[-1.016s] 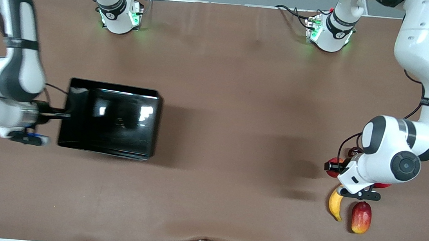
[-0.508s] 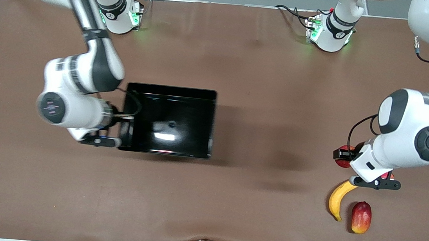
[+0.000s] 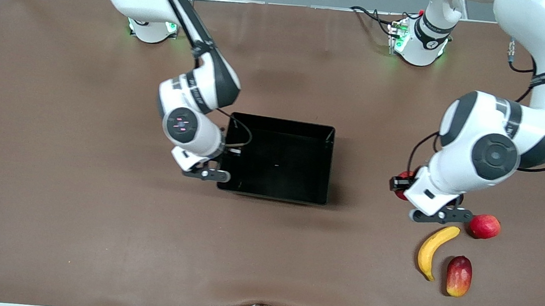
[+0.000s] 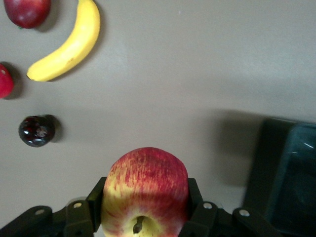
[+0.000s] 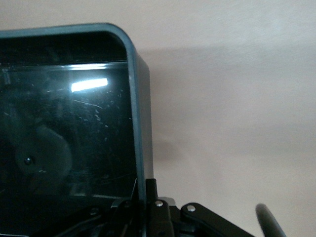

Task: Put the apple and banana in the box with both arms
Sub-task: 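Lift the apple with the left gripper while the right gripper pushes the box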

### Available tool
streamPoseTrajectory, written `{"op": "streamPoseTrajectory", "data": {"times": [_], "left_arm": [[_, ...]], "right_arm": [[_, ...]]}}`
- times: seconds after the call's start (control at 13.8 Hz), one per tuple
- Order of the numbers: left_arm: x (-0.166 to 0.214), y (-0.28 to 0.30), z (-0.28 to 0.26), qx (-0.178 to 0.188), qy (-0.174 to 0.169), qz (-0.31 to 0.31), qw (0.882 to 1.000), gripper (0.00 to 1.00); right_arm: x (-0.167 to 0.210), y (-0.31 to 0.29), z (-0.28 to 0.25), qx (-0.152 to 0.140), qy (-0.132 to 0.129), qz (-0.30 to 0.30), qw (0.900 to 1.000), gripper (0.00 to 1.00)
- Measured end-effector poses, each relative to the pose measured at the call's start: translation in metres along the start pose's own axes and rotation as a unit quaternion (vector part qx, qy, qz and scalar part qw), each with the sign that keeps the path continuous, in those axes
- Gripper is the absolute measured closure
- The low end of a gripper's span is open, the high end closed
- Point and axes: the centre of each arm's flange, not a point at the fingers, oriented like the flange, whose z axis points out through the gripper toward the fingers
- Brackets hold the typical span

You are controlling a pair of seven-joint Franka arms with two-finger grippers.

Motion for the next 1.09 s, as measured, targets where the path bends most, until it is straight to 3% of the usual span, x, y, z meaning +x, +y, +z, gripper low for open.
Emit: {"op": "streamPoseTrajectory", "data": {"times": [0.15,0.22,0.51,0.65,0.8,0.87,1.09], "left_arm": [[-0.005,0.011,0.002,0.002,-0.002,0.001,1.0,0.34],[-0.006,0.014,0.003,0.002,-0.002,0.002,1.0,0.34],[-0.005,0.019,0.018,0.004,-0.01,0.004,1.0,0.34],[-0.003,0.029,0.032,0.003,-0.01,0.009,1.0,0.34],[-0.006,0.052,0.049,0.001,-0.007,-0.005,1.0,0.34],[-0.009,0.065,0.057,0.0,-0.005,-0.012,1.0,0.34],[-0.022,0.104,0.071,-0.004,0.003,-0.002,1.0,0.34]], "right_arm": [[-0.005,-0.017,0.026,0.004,0.017,0.026,1.0,0.95],[-0.006,-0.021,0.032,0.006,0.022,0.037,0.999,0.9],[0.011,-0.016,-0.009,0.011,0.027,0.058,0.998,0.48],[0.024,-0.002,-0.069,0.01,0.013,0.07,0.997,0.27],[0.039,0.026,-0.132,0.009,0.014,0.088,0.996,0.09],[0.045,0.045,-0.157,-0.005,0.011,0.094,0.995,0.0],[0.048,0.085,-0.216,-0.106,0.034,0.098,0.989,0.0]]}}
